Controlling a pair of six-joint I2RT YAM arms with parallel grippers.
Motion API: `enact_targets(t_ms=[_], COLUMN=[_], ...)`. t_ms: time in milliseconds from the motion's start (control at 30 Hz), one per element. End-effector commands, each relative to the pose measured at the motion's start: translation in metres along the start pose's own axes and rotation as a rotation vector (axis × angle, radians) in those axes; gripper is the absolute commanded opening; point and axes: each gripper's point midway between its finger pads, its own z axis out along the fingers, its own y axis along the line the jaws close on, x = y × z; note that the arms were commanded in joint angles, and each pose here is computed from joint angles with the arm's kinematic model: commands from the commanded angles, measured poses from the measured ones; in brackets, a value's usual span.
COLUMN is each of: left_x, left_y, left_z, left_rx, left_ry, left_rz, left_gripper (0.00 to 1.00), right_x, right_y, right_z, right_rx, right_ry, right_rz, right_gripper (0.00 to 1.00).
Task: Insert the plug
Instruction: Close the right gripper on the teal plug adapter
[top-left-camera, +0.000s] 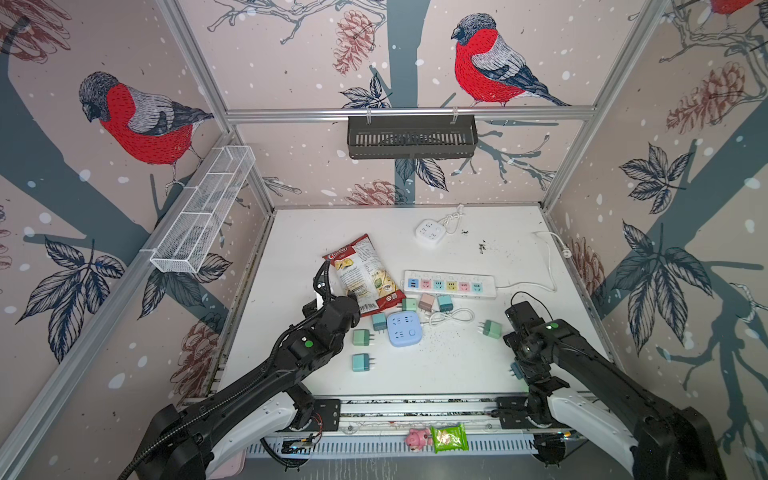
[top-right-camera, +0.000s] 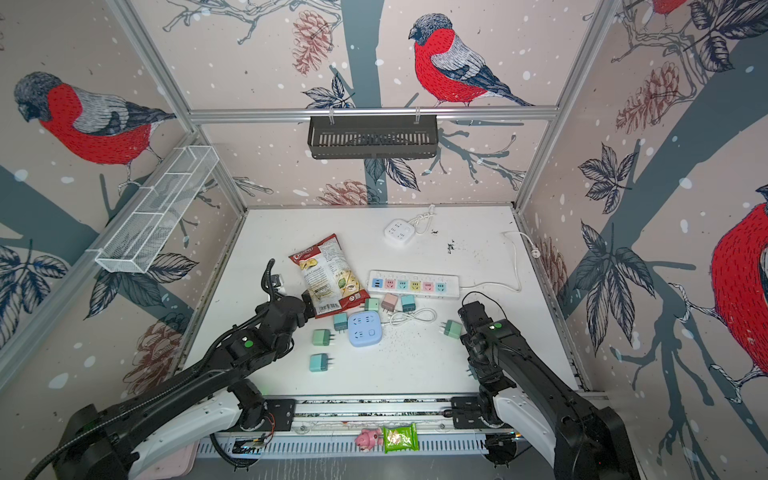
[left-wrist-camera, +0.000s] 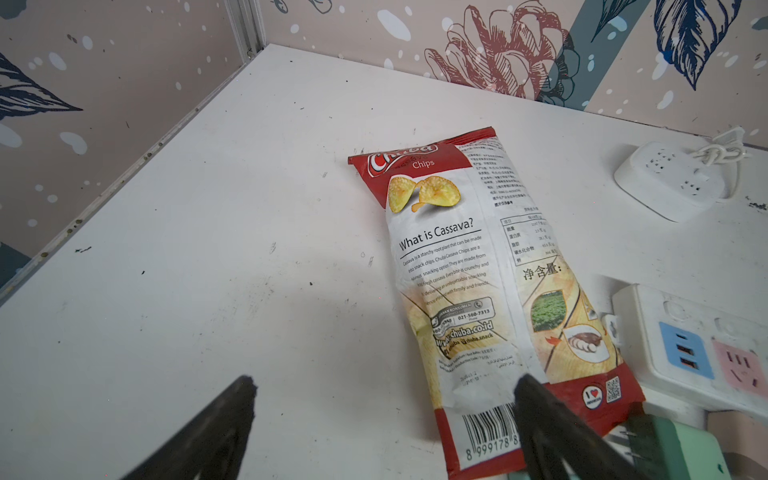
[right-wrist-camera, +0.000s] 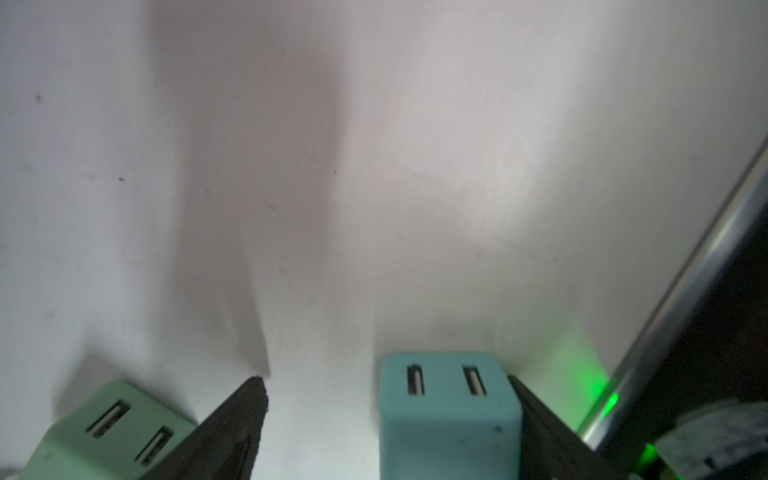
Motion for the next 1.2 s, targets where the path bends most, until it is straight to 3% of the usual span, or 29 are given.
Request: enact_targets(t_ms=[0, 233, 367, 700, 900, 1067, 1167], left_x=[-0.003, -0.003, -0.003, -0.002, -0.003, -0.003, -0.009], left_y=[0.003, 0.003, 0.003, 0.004, 0.004, 0.005, 0.008], left_z=[-0.001, -0.001, -0.001, -0.001, -0.001, -0.001, -0.003], left_rx=[-0.014, -0.016, -0.015, -0.016, -0.017, -0.021, -0.037], left_ry=[-0.01, -0.012, -0.013, -0.012, -0.013, -0.016, -0.035], left_rz=[-0.019, -0.019, -0.02, -0.019, -0.019, -0.021, -0.028], left_gripper=[0.96, 0.96, 0.96, 0.96, 0.96, 0.96, 0.97], right_x=[0.005, 0.013, 0.014, 0.019, 0.022, 0.019, 0.013], right_y=[0.012, 0.003, 0.003, 0.001, 0.005, 0.017, 0.024], right_z=[0.001, 0.007, 0.01, 0.013, 0.012, 0.002, -0.008], right_rx=[-0.034, 0.033, 0.007, 0.01, -0.012, -0.076, -0.113], right_ry=[0.009, 0.008, 0.006, 0.006, 0.009, -0.03, -0.073], right_rz=[-0.034, -0.046, -0.041, -0.068, -0.088, -0.117, -0.129], right_gripper=[0.84, 0.82, 0.74, 0.65, 0.52, 0.31, 0.27])
